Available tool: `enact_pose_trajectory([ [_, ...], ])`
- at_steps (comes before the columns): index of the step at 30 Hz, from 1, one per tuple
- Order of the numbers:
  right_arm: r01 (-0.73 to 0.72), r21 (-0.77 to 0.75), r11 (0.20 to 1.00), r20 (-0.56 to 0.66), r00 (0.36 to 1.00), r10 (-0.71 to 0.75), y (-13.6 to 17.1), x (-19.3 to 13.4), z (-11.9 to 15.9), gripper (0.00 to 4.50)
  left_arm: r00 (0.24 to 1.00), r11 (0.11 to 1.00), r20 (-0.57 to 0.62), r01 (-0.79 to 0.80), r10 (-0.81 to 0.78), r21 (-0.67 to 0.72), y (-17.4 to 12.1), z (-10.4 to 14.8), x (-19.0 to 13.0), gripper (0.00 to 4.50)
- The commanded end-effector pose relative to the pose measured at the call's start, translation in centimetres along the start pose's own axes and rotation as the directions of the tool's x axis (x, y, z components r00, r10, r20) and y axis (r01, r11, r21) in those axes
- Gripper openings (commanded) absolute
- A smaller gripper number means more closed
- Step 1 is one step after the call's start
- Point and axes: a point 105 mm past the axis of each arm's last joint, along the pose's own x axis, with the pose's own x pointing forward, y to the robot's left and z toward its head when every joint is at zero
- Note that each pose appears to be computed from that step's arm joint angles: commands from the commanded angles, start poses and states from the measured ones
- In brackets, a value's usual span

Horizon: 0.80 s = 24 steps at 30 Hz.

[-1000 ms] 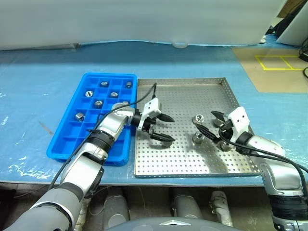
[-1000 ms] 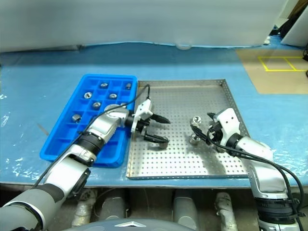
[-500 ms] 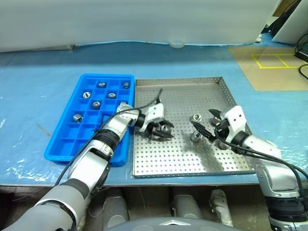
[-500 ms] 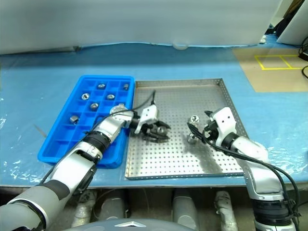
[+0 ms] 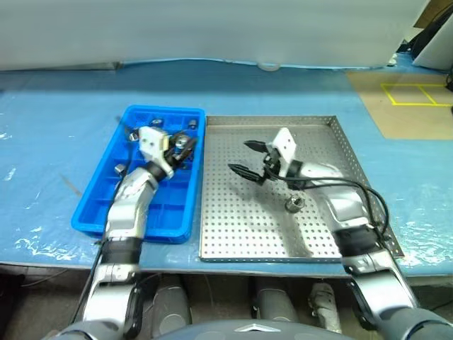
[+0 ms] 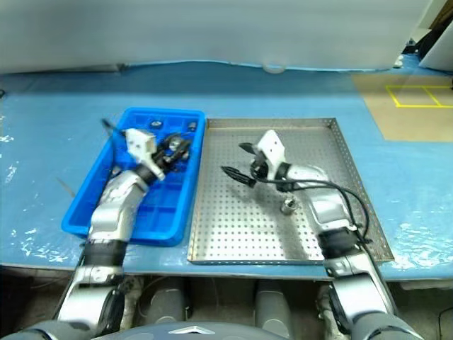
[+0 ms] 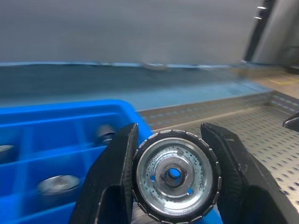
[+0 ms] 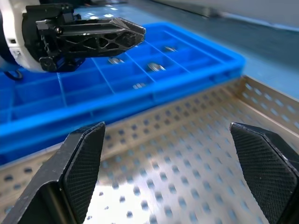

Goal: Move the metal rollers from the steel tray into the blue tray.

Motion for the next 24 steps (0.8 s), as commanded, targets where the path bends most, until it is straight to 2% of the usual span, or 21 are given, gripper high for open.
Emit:
enact_pose_trajectory([
  [1, -0.126, -0.052, 0.991, 0.065, 0.99, 0.129, 1.2, 1.9, 1.7, 4.5, 0.987, 0.988, 0.085, -0.144, 0.139, 0.055, 1.6, 3.0, -2.6, 1.82],
  [4, -0.249, -0.054, 0.967, 0.109, 0.961, 0.254, 2.9, 3.1, 2.7, 4.5, 0.964, 0.96, 0.058, -0.265, 0.26, 0.094, 3.1, 2.7, -5.4, 1.82],
  [8, -0.308, -0.065, 0.949, 0.134, 0.94, 0.314, 4.0, 3.9, 3.1, 4.5, 0.938, 0.93, 0.029, -0.346, 0.345, 0.126, 4.0, 2.6, -7.6, 1.82],
  [16, -0.309, -0.05, 0.95, 0.107, 0.944, 0.312, 4.5, 4.0, 1.7, 4.5, 0.911, 0.908, -0.087, -0.388, 0.404, 0.16, 3.0, 1.1, -11.5, 1.82],
  [24, -0.275, -0.025, 0.961, 0.094, 0.957, 0.276, 4.3, 3.3, 0.6, 4.5, 0.85, 0.862, -0.163, -0.477, 0.502, 0.168, 3.0, -0.6, -14.3, 1.82],
])
